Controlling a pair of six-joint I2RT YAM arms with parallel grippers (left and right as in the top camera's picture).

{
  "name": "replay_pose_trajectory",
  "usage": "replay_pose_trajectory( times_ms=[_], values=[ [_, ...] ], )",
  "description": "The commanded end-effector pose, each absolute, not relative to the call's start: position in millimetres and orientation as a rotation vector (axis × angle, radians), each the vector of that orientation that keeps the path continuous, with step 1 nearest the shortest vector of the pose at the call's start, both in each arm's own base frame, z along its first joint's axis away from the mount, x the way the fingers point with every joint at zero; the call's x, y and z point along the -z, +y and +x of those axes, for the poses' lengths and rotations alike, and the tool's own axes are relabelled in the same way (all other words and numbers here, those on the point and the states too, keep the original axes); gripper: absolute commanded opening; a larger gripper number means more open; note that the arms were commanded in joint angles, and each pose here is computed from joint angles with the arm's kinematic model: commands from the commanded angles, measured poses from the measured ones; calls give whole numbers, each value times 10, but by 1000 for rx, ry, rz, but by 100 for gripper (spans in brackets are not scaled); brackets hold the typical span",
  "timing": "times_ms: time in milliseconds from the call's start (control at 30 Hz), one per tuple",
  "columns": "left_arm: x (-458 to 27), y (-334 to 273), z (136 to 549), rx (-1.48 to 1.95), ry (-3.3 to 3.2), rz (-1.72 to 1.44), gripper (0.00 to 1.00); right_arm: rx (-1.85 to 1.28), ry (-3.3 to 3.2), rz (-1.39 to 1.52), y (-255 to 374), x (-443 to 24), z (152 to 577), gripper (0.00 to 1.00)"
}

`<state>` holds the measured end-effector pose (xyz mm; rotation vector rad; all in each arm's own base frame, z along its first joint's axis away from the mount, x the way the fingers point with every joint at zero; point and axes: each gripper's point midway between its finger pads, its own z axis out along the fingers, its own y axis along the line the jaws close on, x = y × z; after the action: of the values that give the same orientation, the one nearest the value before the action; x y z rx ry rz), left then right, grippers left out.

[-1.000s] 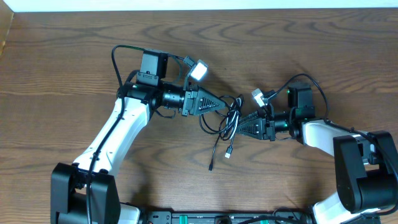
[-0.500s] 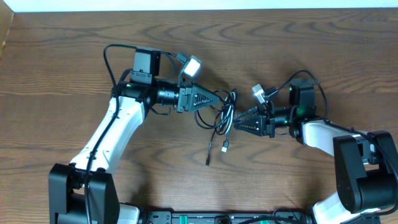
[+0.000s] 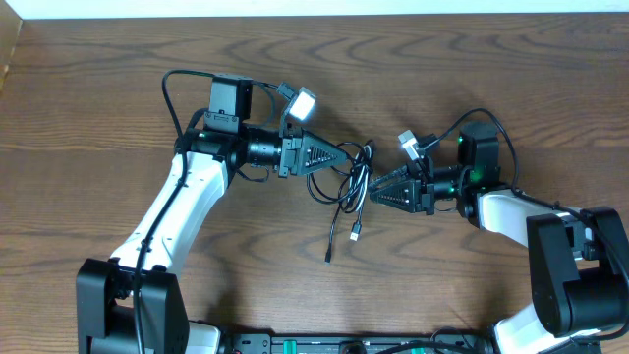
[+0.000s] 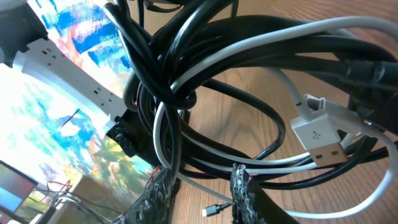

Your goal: Untangle cables

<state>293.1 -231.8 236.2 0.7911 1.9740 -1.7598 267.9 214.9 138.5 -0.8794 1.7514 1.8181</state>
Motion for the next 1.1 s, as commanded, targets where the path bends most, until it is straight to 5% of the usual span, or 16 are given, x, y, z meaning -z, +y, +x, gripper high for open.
replay_pose_trajectory(
  times_ms=[0,1067],
  values=[
    [-2476,-2313,2880,1807,1927,811,8,-1850,1733,-913,2197,-1429,2608,27],
    [-2493,-2309,2824,1857,1934,797,8,-1795,1712,-939,2262,-1495,2681,28]
  ],
)
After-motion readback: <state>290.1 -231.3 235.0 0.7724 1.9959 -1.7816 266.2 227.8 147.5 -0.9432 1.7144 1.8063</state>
